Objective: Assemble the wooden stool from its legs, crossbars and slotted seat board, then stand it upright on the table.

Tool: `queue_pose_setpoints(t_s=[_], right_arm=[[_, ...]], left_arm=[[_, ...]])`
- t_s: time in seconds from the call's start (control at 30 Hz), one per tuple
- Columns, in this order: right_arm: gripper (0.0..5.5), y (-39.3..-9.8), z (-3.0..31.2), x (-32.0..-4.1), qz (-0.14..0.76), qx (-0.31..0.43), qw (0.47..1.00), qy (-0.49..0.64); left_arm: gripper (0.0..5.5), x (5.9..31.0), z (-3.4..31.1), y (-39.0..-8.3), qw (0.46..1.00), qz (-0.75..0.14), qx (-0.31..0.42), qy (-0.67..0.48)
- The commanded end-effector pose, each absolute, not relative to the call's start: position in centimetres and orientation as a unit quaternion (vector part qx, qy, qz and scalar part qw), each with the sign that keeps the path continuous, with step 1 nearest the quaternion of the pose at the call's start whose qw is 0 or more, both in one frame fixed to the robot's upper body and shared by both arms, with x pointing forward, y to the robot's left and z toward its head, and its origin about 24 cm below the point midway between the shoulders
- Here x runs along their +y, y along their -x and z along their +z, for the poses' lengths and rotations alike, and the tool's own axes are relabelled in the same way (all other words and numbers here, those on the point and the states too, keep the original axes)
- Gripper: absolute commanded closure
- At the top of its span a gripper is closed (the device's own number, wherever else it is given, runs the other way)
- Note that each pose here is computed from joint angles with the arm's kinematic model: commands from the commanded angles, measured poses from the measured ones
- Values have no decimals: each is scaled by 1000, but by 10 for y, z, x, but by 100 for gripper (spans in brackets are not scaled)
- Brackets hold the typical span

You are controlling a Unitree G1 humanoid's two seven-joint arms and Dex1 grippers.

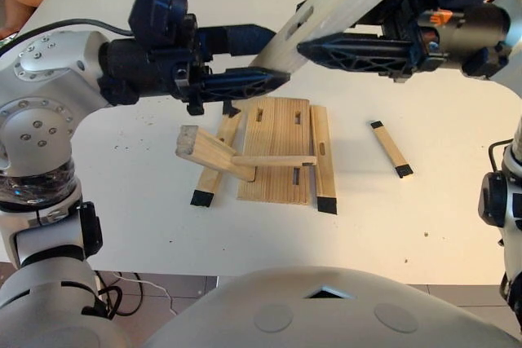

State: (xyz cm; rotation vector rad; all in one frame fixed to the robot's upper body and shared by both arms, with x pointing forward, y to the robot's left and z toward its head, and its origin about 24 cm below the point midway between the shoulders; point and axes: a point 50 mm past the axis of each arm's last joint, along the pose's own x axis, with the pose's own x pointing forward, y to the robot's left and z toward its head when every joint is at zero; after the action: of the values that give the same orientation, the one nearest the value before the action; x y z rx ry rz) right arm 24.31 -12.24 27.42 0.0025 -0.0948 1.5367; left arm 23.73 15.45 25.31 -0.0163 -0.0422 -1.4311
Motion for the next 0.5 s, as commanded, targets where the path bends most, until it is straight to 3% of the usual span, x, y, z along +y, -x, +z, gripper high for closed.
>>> queue_pose_setpoints(t_s=[0.03,0.27,0.4,0.5], right_arm=[[347,-246,288,-126,679,-91,728,4],[347,-261,285,-163,588,-84,793,132],[347,-255,260,-187,571,-25,798,189],[347,-243,236,-198,579,25,786,215]], left_arm=[[214,160,261,-268,824,-564,-49,18],[207,192,278,-292,874,-474,-97,51],[207,234,242,-301,919,-391,-45,-12],[207,261,207,-292,931,-361,9,-62]])
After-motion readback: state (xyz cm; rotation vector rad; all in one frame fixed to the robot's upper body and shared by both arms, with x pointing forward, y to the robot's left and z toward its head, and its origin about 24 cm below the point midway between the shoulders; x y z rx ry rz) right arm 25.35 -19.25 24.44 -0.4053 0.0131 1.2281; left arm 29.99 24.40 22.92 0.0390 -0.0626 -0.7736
